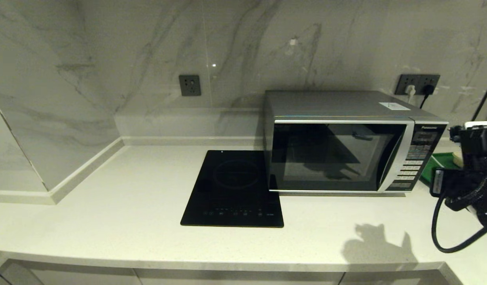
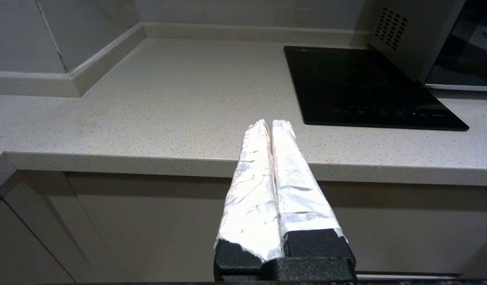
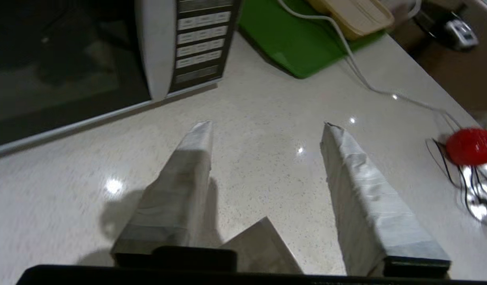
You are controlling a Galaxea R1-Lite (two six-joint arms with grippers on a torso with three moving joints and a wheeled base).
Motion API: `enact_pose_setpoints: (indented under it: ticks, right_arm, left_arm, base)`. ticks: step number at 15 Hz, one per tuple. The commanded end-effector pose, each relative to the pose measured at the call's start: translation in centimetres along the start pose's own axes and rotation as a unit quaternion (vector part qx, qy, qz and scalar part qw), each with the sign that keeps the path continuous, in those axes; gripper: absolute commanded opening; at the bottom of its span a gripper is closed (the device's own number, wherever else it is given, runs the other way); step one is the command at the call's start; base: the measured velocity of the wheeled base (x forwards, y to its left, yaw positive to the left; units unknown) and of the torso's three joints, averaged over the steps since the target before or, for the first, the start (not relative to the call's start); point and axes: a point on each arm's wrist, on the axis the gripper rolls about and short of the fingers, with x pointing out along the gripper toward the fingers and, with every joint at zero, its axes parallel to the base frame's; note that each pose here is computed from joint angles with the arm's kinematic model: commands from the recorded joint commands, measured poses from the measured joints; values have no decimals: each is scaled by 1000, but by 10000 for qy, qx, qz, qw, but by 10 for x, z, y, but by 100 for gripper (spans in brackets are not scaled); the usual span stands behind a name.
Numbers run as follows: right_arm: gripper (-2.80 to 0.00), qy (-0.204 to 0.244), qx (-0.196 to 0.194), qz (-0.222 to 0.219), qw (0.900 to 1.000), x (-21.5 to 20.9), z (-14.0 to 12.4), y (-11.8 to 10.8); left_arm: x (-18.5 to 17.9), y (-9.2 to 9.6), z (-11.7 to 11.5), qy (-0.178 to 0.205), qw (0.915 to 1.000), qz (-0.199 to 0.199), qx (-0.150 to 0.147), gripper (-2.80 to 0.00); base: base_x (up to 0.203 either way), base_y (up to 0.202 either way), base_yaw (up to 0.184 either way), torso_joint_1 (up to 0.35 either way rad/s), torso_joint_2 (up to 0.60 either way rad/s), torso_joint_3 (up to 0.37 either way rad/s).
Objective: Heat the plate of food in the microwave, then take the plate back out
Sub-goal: Open the microwave oven
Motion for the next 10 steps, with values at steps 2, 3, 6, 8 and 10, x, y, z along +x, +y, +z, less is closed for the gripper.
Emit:
enact_pose_setpoints:
  ticks: [2,3,6,8,10]
  right_arm:
    - [0,102,203,-559,9982,17,-12,18]
    - [0,116,238,-660,9975,21,-14,23]
    - [0,158,393,-925,9948,41,-23,46]
    - [0,157,442,-981,9941,55,-25,66]
    - [0,126,410,-1088,9931,69,-27,87]
  left_arm:
    - [0,0,0,-4,10000,6,-3,-280]
    - [0,0,0,-4,10000,6,-3,-280]
    - [0,0,0,-11,10000,6,-3,-280]
    - [0,0,0,-11,10000,6,-3,-280]
    - [0,0,0,-10,10000,-2,-3,-280]
  base:
    - [0,0,0,0,0,0]
    - [0,0,0,0,0,0]
    - [0,0,0,0,0,0]
    - [0,0,0,0,0,0]
    - [0,0,0,0,0,0]
